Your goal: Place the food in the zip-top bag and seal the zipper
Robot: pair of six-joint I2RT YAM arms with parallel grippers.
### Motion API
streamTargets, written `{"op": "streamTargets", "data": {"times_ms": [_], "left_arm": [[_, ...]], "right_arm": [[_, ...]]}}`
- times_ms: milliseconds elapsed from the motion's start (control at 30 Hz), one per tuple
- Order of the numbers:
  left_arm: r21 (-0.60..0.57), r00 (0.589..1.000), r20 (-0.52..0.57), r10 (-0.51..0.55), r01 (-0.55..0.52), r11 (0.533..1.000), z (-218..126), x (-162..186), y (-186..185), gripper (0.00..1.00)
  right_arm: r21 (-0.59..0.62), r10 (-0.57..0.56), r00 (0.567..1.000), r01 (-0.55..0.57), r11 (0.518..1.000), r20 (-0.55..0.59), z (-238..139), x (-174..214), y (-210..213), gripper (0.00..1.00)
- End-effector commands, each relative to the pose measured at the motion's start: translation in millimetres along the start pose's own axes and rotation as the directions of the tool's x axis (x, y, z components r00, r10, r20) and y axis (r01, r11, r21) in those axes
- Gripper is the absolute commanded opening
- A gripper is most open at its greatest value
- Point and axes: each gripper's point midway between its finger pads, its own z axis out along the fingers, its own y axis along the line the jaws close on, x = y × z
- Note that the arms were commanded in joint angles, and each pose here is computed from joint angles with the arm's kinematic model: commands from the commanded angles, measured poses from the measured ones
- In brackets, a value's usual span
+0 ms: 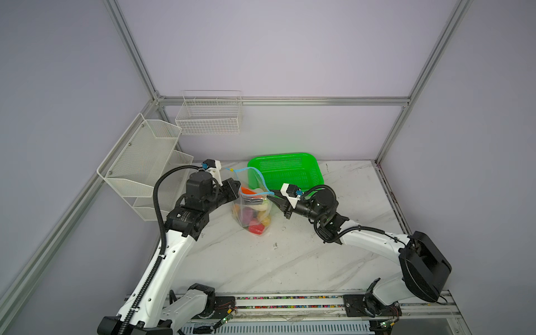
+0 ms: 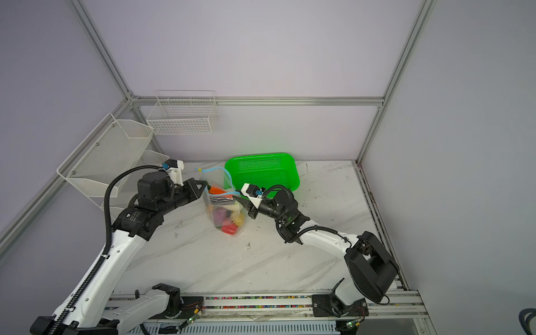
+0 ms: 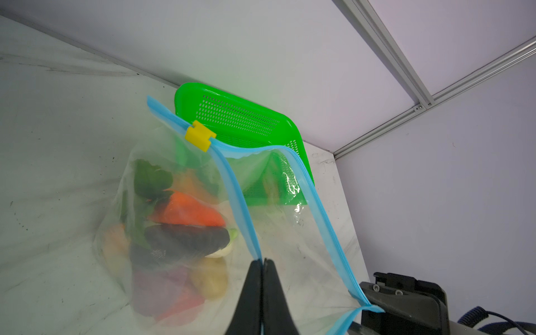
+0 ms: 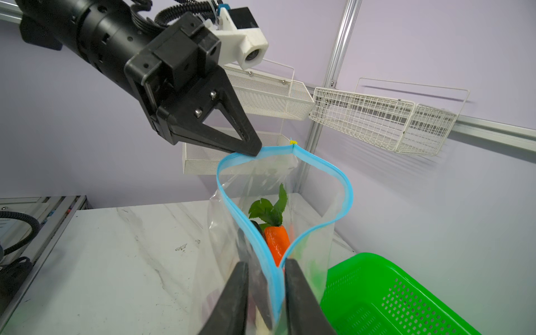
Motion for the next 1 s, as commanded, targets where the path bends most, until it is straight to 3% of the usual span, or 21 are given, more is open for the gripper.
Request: {"op": "streamTargets", "data": {"times_ms": [0, 200, 433, 700, 800, 967], "left_arm": [[0.034, 0.999, 0.027, 0.024, -0.025, 0.999, -4, -2, -6, 0.0], [0.03, 0.999, 0.028, 0.027, -0.028, 0.999, -5, -3, -6, 0.0], [0.046, 0.999, 0.04, 0.036, -0.038, 0.998, -13, -8, -13, 0.0], [0.07, 0.999, 0.038, 0.03, -0.033, 0.997, -18, -5, -19, 0.02], [0.074, 0.998, 0.039, 0.044, -0.047, 0.996, -19, -2, -21, 0.16], [0.08, 0.988, 0.079, 0.129, -0.135, 0.988, -22, -4, -21, 0.63]], "right_arm": [[0.012, -0.028, 0.996, 0.027, 1.0, 0.087, -1, -29, -5, 0.22], [0.003, -0.03, 0.995, 0.03, 1.0, 0.097, -2, -34, -4, 0.09], [0.026, -0.056, 0.99, 0.053, 0.998, 0.128, -6, -51, -11, 0.07], [-0.047, -0.048, 0.991, 0.054, 0.997, 0.126, -16, -61, -19, 0.03], [-0.073, -0.06, 0.994, 0.067, 0.995, 0.09, -19, -57, -24, 0.03], [-0.115, -0.128, 0.991, 0.133, 0.984, 0.048, -29, -48, -30, 0.02]]}}
